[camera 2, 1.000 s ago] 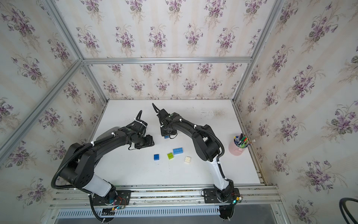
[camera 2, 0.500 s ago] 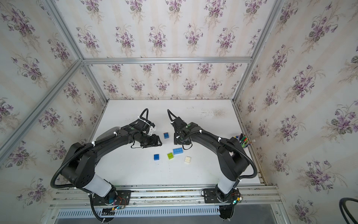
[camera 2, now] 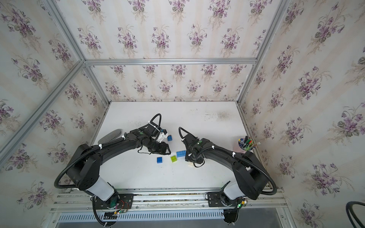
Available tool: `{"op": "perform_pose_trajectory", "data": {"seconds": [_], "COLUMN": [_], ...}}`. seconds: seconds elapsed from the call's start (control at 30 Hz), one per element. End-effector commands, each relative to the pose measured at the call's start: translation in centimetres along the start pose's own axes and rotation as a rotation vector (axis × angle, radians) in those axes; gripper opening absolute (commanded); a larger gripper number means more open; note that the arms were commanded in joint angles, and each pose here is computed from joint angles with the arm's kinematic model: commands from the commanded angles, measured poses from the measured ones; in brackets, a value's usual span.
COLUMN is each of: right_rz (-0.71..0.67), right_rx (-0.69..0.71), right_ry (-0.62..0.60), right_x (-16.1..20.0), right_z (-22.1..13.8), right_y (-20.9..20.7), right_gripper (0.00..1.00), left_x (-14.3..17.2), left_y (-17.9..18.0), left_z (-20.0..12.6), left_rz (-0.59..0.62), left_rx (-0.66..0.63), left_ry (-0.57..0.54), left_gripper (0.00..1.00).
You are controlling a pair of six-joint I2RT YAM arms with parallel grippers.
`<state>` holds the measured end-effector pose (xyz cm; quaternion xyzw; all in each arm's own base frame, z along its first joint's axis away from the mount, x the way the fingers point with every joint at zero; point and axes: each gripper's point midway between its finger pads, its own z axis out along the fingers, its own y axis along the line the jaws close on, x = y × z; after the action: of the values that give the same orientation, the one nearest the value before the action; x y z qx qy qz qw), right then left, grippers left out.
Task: Assemble the letter y with lego
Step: Pick up the lego brick from the center of the board.
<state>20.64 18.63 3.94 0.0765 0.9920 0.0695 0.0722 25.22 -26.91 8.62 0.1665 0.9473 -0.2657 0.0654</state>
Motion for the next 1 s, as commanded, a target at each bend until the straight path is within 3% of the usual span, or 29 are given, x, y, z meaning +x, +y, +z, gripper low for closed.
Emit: {"op": "perform_pose_trajectory", "data": {"seconds": [0.0,0.2,0.47,0.67,0.97], "right_rz": [0.047,0.044,0.025,-0.026,-0.216], "right_rx": [0.022,0.035,0.039,0.022,-0.022], "right_ry": [0.007,0.003,0.017,-0.028,-0.087], "right_x": [0.2,0.0,0.2,-1.2,-5.8], "right_z": [0.7,1.2,1.4,0.1,-2.1], "right_y": [-0.2,-0.2,-0.2,0.8,3.5], "right_gripper": [0.50,0.43,0.27,0.25,0.24], "left_x": [0.2,0.4,0.5,0.6,1.0], "left_y": [0.1,0.3,0.7,0.7,0.8], "left_z": [-0.1,-0.3,-0.4,-0.3,-0.4], "left_rz": [0.018,0.017,0.017,0.018,0.014], "left_rx": [-0.012,-0.026,-0.043,-0.045,-0.042], "left_ry": [0.004,-0.004,-0.007,-0.003,0.000], "left_gripper": [0.65,0.66,0.65,0.66,0.65]}}
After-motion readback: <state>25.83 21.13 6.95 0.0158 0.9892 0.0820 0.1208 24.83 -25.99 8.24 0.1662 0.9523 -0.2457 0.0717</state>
